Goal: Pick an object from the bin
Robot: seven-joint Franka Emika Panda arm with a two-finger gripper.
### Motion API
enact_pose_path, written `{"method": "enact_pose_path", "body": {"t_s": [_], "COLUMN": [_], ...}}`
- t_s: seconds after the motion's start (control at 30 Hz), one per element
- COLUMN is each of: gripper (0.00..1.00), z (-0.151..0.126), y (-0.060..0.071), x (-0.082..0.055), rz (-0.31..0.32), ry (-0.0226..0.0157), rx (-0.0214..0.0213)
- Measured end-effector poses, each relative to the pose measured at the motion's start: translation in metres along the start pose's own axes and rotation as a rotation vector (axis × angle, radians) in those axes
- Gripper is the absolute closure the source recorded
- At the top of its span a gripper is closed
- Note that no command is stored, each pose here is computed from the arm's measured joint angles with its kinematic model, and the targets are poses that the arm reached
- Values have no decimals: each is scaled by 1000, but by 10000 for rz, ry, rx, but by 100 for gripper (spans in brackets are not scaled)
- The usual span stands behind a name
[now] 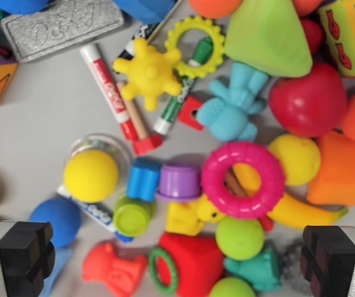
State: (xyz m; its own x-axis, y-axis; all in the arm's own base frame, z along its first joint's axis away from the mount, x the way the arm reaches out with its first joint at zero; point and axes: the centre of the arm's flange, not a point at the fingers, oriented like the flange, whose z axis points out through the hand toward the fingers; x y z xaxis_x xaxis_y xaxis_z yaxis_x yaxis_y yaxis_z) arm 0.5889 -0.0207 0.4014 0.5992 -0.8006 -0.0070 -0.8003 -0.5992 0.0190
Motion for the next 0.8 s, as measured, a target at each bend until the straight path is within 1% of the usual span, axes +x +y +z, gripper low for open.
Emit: {"method": "enact_pose_path", "body": {"t_s": [0.43,0.7,0.77,0.8], "gripper": [0,0,0,0], "z": [21,38,42,44], "y": [2,3,4,4], "x": [-11,-21,-24,-24], "rz": [405,750,851,879], "ry": [-2,-3,5,3], "rx": [4,6,20,16]}}
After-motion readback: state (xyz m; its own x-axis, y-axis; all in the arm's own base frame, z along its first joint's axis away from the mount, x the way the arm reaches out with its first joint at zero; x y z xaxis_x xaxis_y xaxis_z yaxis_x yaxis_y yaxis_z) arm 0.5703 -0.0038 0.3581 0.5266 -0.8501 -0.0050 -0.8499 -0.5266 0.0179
